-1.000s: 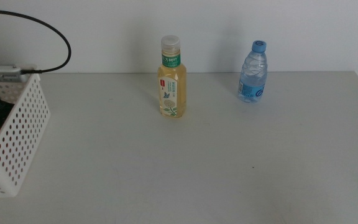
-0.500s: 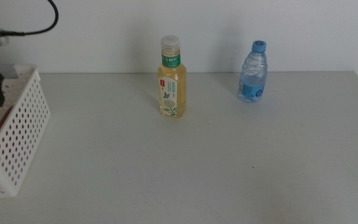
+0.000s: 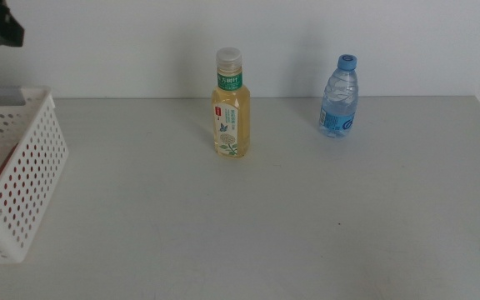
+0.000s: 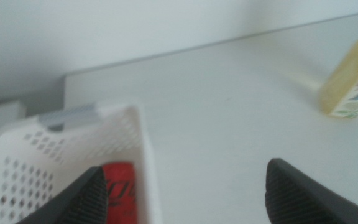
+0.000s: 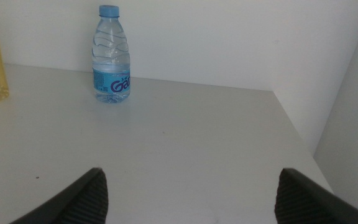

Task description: Use arms to grab the bottles and put them into the dustbin to the left of the table.

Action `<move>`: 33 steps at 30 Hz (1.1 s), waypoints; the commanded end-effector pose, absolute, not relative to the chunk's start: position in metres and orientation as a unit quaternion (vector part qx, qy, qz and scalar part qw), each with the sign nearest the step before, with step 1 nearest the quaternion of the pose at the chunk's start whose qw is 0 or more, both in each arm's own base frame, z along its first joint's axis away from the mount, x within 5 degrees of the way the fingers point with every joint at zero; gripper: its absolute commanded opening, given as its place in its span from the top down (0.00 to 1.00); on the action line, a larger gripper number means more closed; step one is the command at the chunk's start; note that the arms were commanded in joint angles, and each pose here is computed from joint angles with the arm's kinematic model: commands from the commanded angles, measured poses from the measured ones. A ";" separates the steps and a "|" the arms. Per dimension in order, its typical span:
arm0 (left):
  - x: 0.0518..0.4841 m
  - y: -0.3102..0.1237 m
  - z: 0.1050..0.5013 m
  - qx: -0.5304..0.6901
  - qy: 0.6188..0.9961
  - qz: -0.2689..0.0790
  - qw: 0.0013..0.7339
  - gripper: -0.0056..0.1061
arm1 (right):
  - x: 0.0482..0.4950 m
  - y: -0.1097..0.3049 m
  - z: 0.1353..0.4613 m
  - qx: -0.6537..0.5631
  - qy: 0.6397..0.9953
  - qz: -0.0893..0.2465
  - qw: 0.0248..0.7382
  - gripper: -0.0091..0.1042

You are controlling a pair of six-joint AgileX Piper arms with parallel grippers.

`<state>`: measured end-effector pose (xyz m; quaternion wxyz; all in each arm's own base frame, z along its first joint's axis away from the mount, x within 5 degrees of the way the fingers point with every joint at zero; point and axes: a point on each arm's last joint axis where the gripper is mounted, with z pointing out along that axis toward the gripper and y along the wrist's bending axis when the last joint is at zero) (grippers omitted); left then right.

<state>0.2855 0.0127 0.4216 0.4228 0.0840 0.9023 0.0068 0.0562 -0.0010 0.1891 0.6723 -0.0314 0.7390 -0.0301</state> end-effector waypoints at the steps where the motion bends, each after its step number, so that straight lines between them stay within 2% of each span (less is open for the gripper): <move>1: 0.267 -0.006 0.448 0.102 0.857 0.000 0.505 0.20 | 0.055 0.000 0.201 -0.037 0.701 -0.033 0.711 0.09; 6: 0.249 -0.037 0.442 0.139 0.835 -0.035 0.530 0.20 | 0.055 0.000 0.201 -0.037 0.701 -0.033 0.711 0.09; 10: 0.244 -0.057 0.422 0.162 0.813 -0.054 0.557 0.20 | 0.055 0.000 0.201 -0.037 0.701 -0.033 0.711 0.09; 15: 0.232 -0.076 0.369 0.162 0.748 -0.070 0.640 0.20 | 0.055 0.000 0.201 -0.037 0.701 -0.033 0.711 0.09; 18: 0.222 -0.084 0.335 0.144 0.719 -0.104 0.672 0.20 | 0.055 0.000 0.201 -0.037 0.701 -0.033 0.711 0.09; 22: 0.209 -0.087 0.298 0.129 0.699 -0.149 0.687 0.20 | 0.055 0.000 0.201 -0.037 0.701 -0.033 0.711 0.09; 26: 0.199 -0.085 0.274 0.111 0.716 -0.182 0.665 0.20 | 0.055 0.000 0.201 -0.037 0.701 -0.033 0.711 0.09; 33: 0.196 -0.082 0.262 0.108 0.733 -0.178 0.648 0.20 | 0.055 0.000 0.201 -0.037 0.701 -0.033 0.711 0.09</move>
